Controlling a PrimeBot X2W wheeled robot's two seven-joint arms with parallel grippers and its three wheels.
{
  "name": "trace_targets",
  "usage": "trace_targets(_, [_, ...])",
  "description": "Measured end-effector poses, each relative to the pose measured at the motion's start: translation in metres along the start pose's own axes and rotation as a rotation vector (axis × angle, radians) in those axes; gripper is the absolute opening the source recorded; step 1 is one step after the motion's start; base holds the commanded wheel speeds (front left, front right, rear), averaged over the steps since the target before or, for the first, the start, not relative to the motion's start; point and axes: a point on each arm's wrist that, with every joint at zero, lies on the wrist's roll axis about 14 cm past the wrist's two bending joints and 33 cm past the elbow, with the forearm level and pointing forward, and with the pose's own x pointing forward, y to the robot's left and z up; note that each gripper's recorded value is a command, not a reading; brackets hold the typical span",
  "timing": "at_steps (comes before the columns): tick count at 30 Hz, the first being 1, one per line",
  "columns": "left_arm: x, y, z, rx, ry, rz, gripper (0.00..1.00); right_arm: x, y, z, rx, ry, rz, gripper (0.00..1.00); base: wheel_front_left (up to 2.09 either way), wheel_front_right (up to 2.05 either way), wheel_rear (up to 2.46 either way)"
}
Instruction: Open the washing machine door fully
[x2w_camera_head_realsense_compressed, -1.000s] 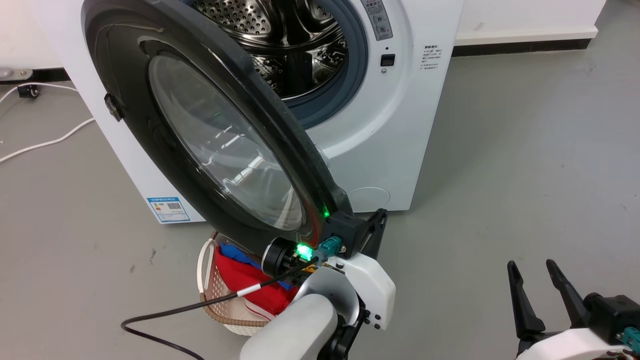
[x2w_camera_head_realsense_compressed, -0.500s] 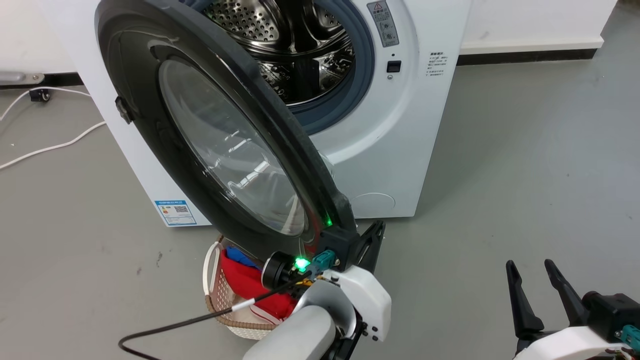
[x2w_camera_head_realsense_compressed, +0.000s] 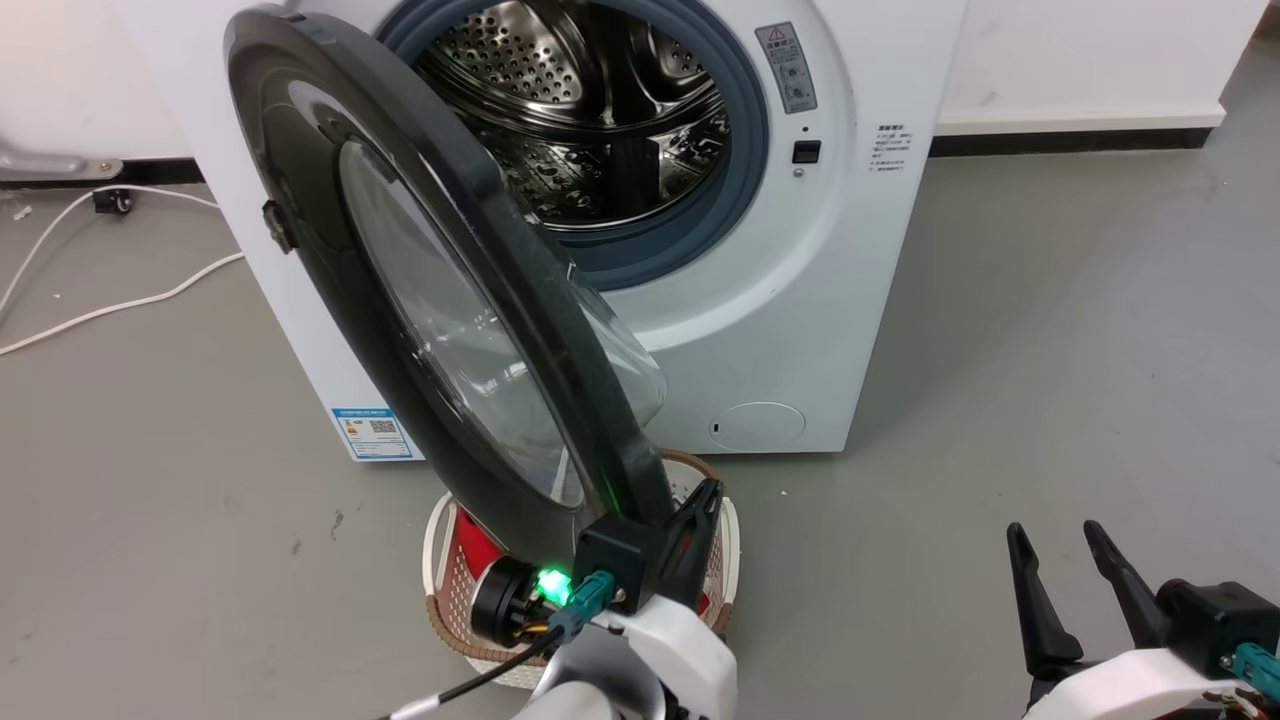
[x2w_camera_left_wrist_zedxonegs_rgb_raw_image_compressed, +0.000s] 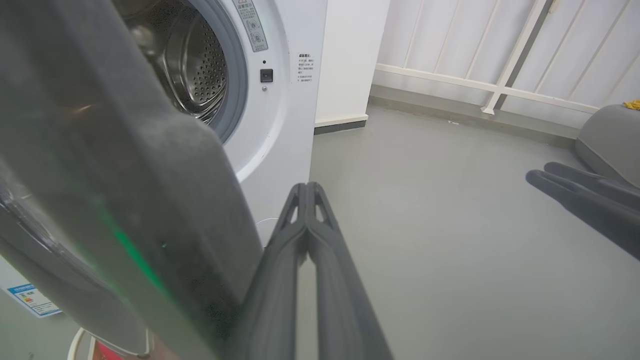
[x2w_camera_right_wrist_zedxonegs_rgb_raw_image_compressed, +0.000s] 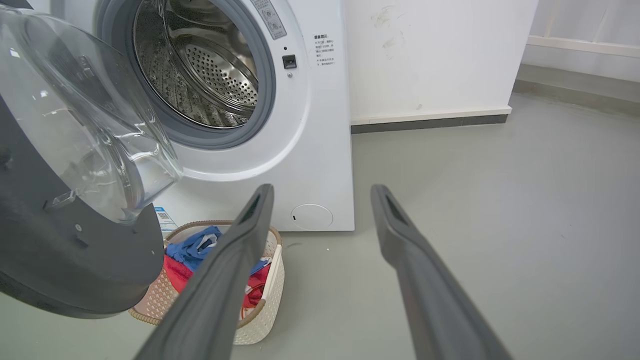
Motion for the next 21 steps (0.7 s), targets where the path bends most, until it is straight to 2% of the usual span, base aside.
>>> trace_targets(11, [-0.032,0.014,0.026,0.008,-0.061,0.064,0.00,0.014,0.019,-0.002,0.003,0.010,0.065,1.00,0.00,0.00,0.00])
trace_targets(21, [-0.056,0.038,0.018,-0.017,-0.023,0.156,0.00,0.033,0.052,-0.006,0.003,0.021,0.168,1.00,0.00,0.00,0.00])
